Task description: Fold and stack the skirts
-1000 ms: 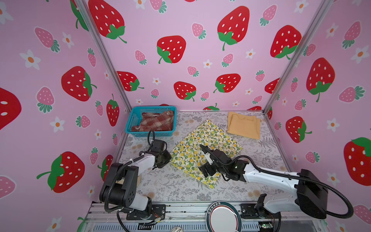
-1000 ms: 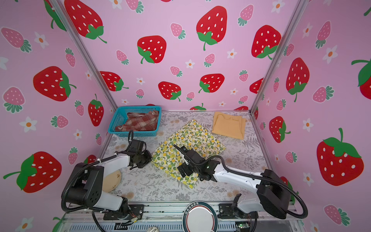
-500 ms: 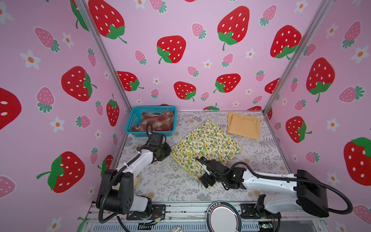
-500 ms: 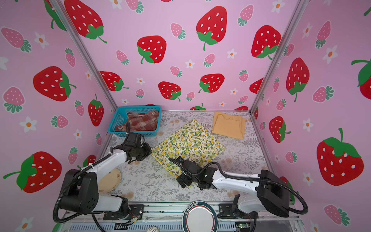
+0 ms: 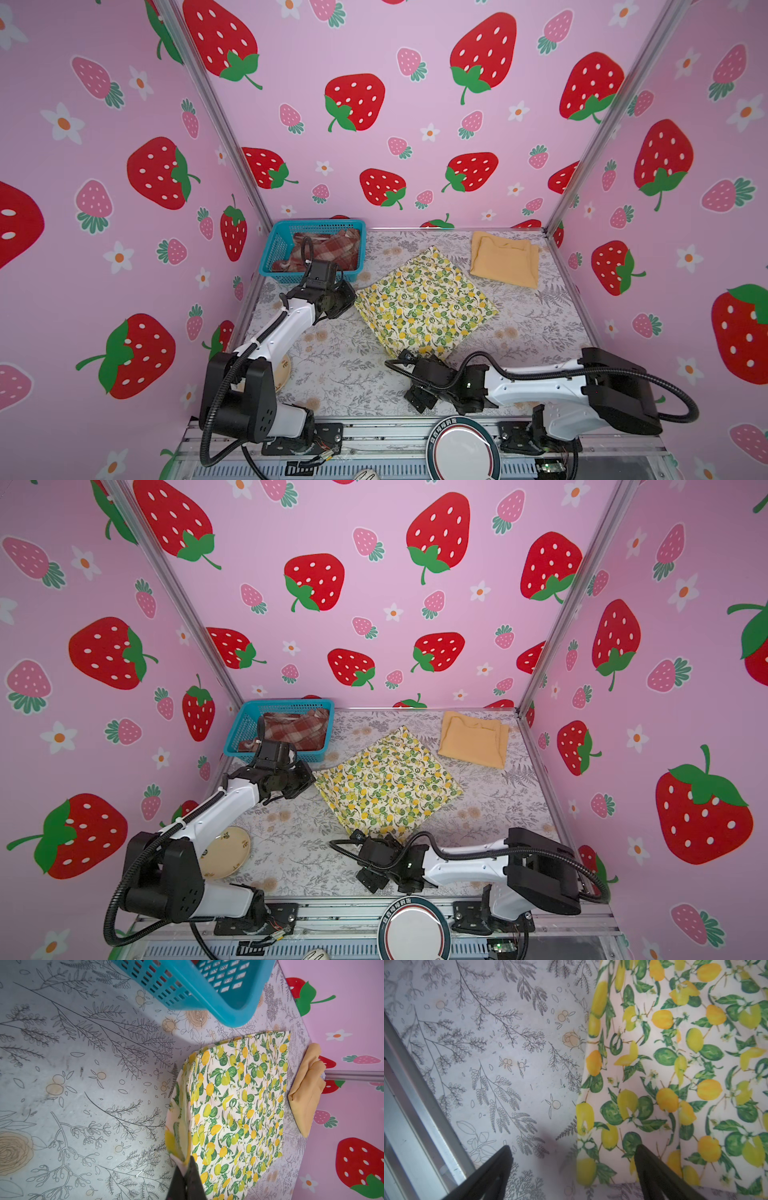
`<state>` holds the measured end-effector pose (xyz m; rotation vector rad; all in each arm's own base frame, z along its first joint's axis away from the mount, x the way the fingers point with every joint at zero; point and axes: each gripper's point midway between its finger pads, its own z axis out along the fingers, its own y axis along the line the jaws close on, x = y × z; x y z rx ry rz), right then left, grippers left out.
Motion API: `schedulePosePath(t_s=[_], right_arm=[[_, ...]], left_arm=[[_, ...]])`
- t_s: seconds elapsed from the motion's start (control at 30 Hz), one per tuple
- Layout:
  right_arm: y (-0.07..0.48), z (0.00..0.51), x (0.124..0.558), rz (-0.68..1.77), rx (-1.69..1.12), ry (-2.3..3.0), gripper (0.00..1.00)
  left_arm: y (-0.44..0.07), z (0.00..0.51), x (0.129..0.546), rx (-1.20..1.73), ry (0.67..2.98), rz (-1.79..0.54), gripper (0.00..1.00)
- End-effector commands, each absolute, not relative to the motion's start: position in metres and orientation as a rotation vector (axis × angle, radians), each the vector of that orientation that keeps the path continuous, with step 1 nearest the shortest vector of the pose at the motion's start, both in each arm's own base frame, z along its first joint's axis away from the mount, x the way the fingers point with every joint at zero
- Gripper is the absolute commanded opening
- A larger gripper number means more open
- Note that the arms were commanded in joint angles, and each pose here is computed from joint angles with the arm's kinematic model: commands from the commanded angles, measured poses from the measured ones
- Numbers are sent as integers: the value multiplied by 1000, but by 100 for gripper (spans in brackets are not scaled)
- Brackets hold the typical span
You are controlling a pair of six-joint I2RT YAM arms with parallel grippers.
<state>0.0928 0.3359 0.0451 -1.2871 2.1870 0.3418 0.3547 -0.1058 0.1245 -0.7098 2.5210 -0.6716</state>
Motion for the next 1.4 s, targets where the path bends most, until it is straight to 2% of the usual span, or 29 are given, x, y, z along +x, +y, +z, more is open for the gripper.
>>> schedulePosePath(t_s=[0.0, 0.37, 0.6, 0.77, 1.03, 1.17, 1.37], right_arm=[[337, 45, 101, 274, -1207, 2207, 90], [329, 29, 109, 158, -1177, 2241, 76], [322, 27, 111, 138, -1150, 2254, 57], [315, 20, 111, 108, -1144, 2269, 52], [315, 16, 111, 102, -1152, 2272, 32], [317, 18, 110, 115, -1155, 2271, 17], [321, 27, 105, 173, -1158, 2277, 11]], left_arm=[[-108, 139, 361, -688, 2511, -692, 0], [-108, 145, 363, -680, 2499, -699, 0], [-108, 151, 366, -676, 2490, -697, 0], [-109, 153, 368, -671, 2486, -699, 0], [-109, 150, 367, -671, 2494, -695, 0], [-108, 150, 368, -670, 2493, -696, 0], [-106, 152, 366, -664, 2492, -692, 0]])
